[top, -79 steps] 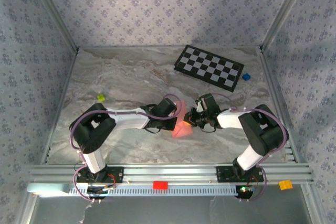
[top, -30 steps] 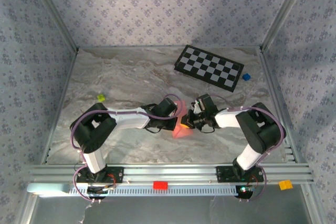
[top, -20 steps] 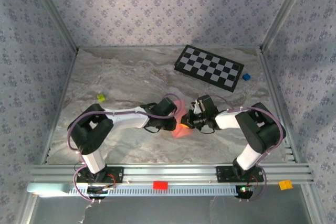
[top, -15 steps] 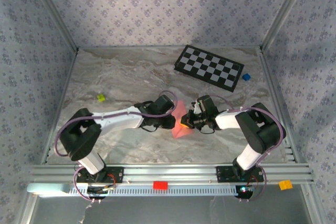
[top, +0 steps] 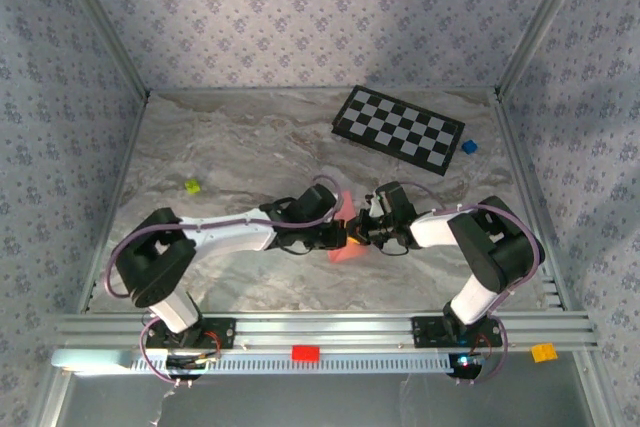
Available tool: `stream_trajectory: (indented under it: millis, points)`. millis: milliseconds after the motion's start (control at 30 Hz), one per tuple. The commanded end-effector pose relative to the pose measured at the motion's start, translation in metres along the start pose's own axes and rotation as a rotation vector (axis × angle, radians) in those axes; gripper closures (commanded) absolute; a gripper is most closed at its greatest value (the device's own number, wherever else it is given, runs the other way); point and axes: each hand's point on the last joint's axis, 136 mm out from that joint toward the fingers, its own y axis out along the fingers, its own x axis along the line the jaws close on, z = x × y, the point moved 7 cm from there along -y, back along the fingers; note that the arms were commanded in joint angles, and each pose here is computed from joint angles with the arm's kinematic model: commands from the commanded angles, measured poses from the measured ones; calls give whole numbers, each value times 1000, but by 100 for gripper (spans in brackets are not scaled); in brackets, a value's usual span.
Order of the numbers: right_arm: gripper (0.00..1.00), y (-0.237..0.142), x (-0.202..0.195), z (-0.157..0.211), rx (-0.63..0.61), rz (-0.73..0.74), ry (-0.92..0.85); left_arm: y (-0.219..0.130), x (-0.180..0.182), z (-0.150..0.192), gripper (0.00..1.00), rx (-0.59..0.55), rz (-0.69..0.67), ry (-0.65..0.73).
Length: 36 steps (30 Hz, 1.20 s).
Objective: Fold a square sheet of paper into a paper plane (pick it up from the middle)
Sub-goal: Fold the triangle a second time at the center of the table.
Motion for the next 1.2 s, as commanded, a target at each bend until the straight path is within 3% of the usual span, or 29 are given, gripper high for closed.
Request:
stream_trajectory:
  millis: [0, 400, 867, 1167]
  points:
    - [97, 3, -28, 9, 1, 125, 67, 9, -1, 1, 97, 18, 17, -33]
    - [97, 3, -32, 13, -5, 131, 76, 36, 18, 12, 97, 93, -32, -34]
    - [97, 2, -44, 18, -3, 162, 86, 36, 34, 35, 95, 91, 4, -107]
    - [98, 1, -46, 18, -4, 163, 88, 8, 9, 14, 92, -16, 106, -79]
